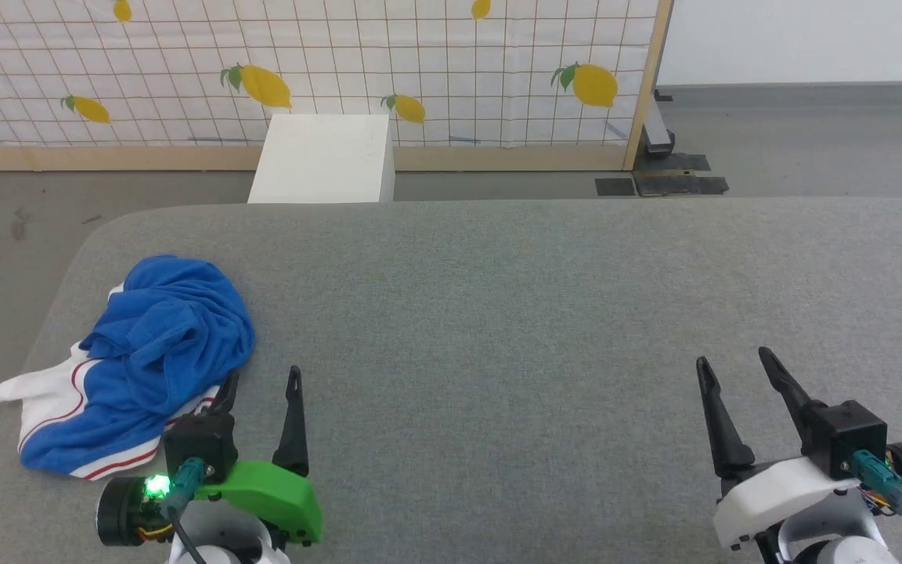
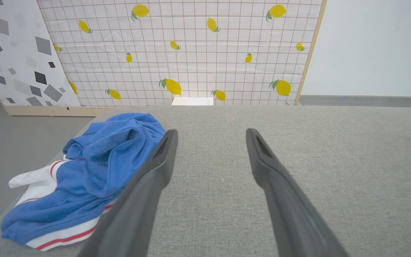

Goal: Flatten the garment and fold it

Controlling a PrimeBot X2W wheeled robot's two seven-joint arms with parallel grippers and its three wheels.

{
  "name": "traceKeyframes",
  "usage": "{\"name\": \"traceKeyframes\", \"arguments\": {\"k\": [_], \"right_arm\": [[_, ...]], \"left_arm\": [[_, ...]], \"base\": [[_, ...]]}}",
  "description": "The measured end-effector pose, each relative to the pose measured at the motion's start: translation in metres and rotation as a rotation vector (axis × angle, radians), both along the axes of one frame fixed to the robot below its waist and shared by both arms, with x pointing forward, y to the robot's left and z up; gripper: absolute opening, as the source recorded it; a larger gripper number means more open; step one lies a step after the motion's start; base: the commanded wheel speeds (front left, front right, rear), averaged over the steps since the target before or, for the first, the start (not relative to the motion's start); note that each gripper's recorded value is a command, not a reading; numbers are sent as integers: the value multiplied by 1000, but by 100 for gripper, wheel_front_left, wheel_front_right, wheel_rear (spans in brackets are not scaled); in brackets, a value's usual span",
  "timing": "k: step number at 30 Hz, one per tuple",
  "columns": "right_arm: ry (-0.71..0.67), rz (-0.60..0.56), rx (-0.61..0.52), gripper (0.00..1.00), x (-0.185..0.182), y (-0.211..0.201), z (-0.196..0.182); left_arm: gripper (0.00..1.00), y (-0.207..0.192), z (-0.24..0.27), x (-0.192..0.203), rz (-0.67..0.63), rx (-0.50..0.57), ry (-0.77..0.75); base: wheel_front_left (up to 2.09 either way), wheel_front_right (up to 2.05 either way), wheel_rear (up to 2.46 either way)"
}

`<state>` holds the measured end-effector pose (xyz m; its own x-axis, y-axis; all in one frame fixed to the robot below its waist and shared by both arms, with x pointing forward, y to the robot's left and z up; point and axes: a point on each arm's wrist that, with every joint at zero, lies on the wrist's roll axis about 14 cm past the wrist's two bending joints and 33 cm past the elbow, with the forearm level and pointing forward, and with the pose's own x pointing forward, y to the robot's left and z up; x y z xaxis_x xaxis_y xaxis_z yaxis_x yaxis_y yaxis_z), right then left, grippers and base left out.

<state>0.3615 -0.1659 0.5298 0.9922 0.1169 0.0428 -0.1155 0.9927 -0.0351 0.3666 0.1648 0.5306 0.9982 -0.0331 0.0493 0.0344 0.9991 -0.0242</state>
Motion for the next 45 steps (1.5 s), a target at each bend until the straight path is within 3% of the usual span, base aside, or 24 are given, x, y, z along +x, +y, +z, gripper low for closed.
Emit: {"name": "traceKeyframes", "arguments": {"k": [45], "right_arm": [[-52, -6, 47, 100, -4, -2, 0]], "left_arm": [[100, 1, -4, -5, 7, -40, -36]], "base": [[0, 0, 0]]}}
